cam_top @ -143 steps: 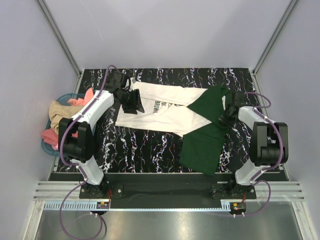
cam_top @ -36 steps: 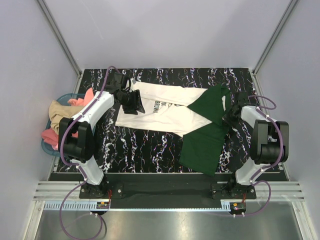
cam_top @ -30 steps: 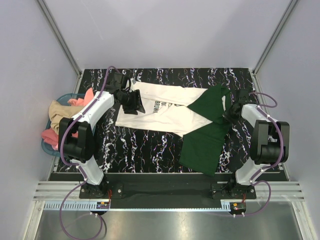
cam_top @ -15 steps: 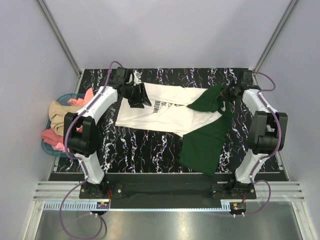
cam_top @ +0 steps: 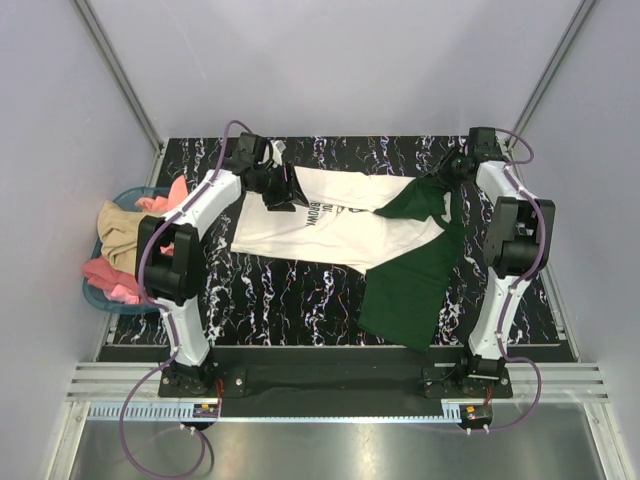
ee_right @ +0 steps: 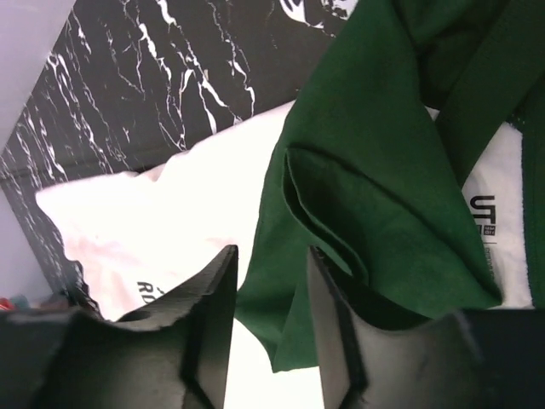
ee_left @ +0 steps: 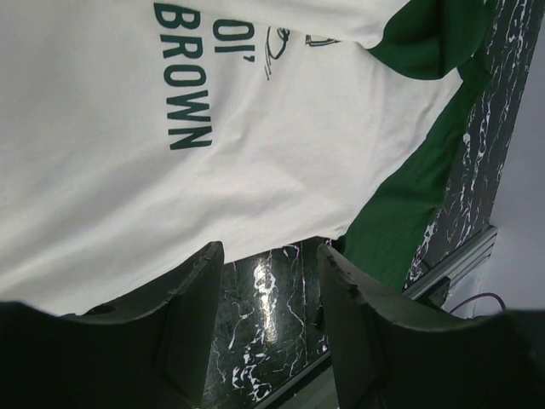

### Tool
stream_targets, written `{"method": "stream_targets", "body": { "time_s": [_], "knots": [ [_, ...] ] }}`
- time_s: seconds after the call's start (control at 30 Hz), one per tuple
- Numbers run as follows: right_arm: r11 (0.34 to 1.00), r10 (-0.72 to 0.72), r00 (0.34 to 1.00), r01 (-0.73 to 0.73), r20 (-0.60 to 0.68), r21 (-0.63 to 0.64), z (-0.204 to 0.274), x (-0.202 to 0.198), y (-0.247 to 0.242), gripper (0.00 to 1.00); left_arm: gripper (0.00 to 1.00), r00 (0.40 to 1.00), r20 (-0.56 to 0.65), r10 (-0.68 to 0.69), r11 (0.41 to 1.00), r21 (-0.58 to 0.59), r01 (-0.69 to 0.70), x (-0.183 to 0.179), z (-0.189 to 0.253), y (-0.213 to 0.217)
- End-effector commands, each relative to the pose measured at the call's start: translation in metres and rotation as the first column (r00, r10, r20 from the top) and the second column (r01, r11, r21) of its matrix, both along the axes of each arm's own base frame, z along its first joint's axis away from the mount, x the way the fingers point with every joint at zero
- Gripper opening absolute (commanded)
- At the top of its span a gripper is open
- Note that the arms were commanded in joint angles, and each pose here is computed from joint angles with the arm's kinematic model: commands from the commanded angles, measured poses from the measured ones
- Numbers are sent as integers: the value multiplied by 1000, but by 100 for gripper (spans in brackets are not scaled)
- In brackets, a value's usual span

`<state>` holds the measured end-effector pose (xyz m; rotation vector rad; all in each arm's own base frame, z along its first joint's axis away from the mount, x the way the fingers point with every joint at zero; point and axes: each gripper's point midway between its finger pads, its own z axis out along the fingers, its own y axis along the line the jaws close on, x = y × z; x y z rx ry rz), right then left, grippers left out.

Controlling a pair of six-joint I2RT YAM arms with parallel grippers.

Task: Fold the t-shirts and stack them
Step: Fold the tshirt

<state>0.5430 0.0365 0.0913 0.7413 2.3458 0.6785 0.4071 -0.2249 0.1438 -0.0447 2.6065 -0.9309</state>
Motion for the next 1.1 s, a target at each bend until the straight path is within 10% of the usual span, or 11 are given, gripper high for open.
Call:
{"method": "stream_targets", "body": {
  "time_s": [0.0,0.17,0.4,1.07],
  "knots": [
    [996,66,990,-58,127,-62,48,3,-4,47,53,996,83,-29,998,-58,34,15,22,-16],
    [988,90,988,-74,121,-135,54,-35,-12,49,53,997,67,-33,997,-61,37,13,16,-17],
    [933,307,948,-281,87,-224,11,-81,-4,27,53,998,57,-36,996,-78,41,5,19,-18],
    [899,426,901,-411,79,-154,-40,-85,1,46,54,996,75,-47,995,-86,54,1,32,-15]
  ]
}}
